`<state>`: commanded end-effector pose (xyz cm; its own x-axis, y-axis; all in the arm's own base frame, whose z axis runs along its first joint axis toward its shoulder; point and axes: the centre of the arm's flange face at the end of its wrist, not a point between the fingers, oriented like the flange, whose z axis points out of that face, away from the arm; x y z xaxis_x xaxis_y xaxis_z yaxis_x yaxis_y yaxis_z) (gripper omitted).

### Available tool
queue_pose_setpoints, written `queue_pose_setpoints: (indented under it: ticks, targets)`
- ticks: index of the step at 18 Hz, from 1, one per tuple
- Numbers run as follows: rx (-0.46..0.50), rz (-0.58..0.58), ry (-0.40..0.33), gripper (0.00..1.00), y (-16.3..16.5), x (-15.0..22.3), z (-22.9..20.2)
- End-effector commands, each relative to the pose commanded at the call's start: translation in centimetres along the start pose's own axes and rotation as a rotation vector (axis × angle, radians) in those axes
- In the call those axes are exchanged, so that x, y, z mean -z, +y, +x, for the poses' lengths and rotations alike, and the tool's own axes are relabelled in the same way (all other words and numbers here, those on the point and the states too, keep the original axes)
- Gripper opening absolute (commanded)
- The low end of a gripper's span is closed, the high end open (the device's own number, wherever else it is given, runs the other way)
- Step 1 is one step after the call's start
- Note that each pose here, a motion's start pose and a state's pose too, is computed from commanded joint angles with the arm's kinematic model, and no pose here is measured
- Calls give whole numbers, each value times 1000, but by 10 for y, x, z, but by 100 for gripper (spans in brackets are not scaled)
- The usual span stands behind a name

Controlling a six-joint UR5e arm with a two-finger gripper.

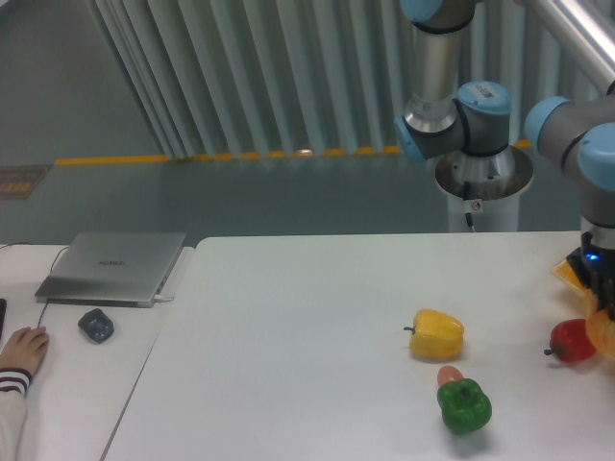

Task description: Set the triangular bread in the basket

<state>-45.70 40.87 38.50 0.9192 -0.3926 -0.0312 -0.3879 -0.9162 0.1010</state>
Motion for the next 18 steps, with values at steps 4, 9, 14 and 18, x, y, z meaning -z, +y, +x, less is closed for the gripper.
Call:
queue_pose_setpoints:
  ticks: [4, 9, 14, 18]
  targets:
    - [-144, -2, 46, 22, 39, -6, 0]
    - [-160, 7, 116, 26, 78, -34, 4]
    - [-156, -6, 98, 100, 76, -27, 6]
    - [-152, -2, 97, 100, 77, -26, 7]
